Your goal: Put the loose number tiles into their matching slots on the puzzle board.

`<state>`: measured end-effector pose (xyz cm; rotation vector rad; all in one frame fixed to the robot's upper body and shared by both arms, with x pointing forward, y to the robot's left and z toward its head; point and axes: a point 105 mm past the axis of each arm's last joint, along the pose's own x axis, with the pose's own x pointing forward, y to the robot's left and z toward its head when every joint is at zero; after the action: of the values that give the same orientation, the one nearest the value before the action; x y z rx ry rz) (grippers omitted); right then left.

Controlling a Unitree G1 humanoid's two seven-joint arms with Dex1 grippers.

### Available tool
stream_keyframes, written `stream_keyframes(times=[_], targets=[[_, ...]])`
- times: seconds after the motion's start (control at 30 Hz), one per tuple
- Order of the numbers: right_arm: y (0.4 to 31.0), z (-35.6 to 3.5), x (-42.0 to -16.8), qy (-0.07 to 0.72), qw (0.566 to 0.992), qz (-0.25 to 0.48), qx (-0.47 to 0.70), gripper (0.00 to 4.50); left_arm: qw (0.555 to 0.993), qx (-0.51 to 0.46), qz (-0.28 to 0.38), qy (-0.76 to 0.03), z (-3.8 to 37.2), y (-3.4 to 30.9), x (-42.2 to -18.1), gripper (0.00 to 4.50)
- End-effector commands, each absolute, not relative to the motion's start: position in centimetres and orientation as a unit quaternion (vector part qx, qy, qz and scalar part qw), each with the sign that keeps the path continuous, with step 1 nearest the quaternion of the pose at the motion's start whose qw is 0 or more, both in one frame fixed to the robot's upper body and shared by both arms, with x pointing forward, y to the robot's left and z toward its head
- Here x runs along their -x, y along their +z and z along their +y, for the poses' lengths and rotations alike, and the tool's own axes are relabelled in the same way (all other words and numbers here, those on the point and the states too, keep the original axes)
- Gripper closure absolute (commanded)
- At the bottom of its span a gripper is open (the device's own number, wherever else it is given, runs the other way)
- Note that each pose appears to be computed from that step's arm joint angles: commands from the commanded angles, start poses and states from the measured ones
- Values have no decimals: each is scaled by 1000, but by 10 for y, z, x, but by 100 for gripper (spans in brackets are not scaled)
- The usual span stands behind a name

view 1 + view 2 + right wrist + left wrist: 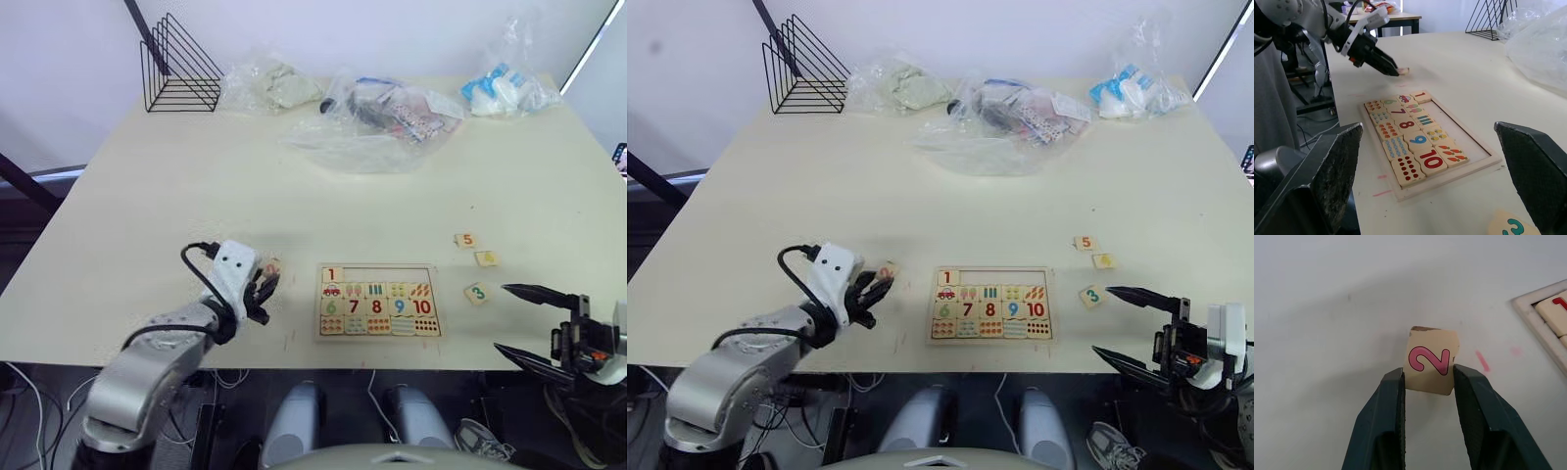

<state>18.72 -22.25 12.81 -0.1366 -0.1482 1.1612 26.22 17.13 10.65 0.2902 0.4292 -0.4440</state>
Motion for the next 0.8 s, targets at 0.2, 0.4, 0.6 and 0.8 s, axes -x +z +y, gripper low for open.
stream_keyframes(times=[0.2, 0.4, 0.6, 0.8], targets=[[131, -218, -187, 548, 829, -90, 70, 0, 874, -240, 173, -386, 171, 144, -274, 355], [129, -218, -187, 544, 831, -94, 70, 0, 820, -265, 165, -479, 161, 162, -284, 355], [128, -218, -186, 538, 834, -98, 73, 0, 763, -284, 162, -558, 137, 172, -287, 355], [127, -217, -187, 532, 837, -104, 74, 0, 725, -319, 166, -587, 113, 167, -291, 355]])
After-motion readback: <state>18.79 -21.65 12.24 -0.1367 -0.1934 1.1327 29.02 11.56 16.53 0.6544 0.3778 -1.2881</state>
